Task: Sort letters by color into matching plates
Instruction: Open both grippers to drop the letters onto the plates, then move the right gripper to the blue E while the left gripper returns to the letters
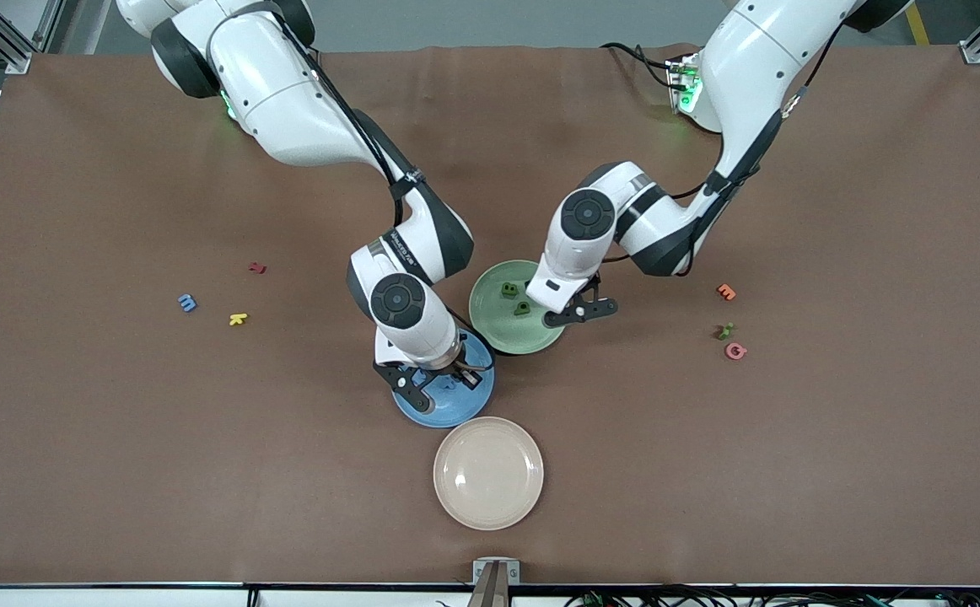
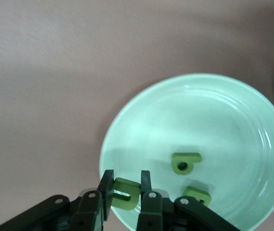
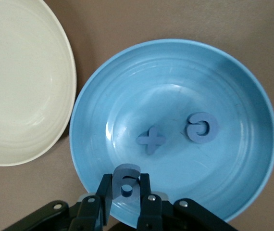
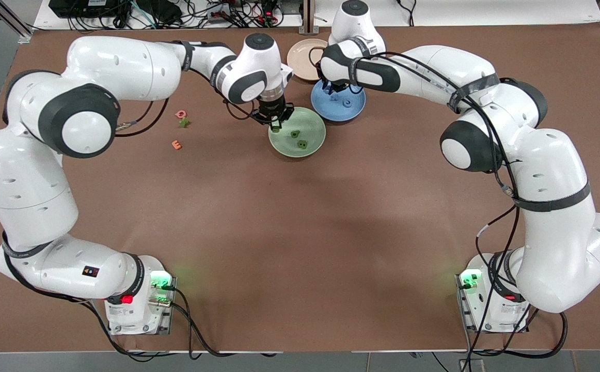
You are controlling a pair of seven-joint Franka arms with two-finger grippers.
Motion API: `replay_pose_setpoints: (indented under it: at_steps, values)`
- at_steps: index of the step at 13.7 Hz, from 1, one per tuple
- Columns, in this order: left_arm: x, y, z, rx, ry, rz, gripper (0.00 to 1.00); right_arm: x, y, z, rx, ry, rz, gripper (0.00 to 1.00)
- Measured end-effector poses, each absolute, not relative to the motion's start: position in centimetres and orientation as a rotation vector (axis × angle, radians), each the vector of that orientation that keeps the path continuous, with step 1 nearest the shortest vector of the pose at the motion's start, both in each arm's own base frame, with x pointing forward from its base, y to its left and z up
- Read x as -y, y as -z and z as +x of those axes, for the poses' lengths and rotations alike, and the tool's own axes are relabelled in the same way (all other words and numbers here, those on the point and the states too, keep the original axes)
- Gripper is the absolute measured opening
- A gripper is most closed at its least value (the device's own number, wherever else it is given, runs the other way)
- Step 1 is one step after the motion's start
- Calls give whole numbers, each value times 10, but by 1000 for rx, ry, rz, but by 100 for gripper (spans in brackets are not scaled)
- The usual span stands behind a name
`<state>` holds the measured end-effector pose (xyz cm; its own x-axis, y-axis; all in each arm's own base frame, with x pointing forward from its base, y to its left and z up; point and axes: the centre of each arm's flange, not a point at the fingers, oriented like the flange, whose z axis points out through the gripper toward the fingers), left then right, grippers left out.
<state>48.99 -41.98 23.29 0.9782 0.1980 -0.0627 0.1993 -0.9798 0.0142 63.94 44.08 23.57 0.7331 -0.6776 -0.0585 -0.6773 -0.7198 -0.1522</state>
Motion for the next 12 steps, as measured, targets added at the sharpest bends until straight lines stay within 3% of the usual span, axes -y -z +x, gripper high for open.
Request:
replay_pose_setpoints:
  at_steps: [5,9,10,11,12]
  values:
    - [429,-219,488,-313,96,3120,26,-444,-225,639,-1084,20,-2760,27]
    - [430,-226,495,-321,75,3110,64,-447,-226,638,-1079,20,-2761,27]
    - [430,-227,496,-322,72,3108,73,-447,-226,638,-1078,20,-2761,32]
    - [430,-228,497,-325,69,3106,82,-447,-226,638,-1078,21,-2761,42]
    - [428,-229,500,-331,65,3105,83,-446,-226,638,-1079,22,-2762,52]
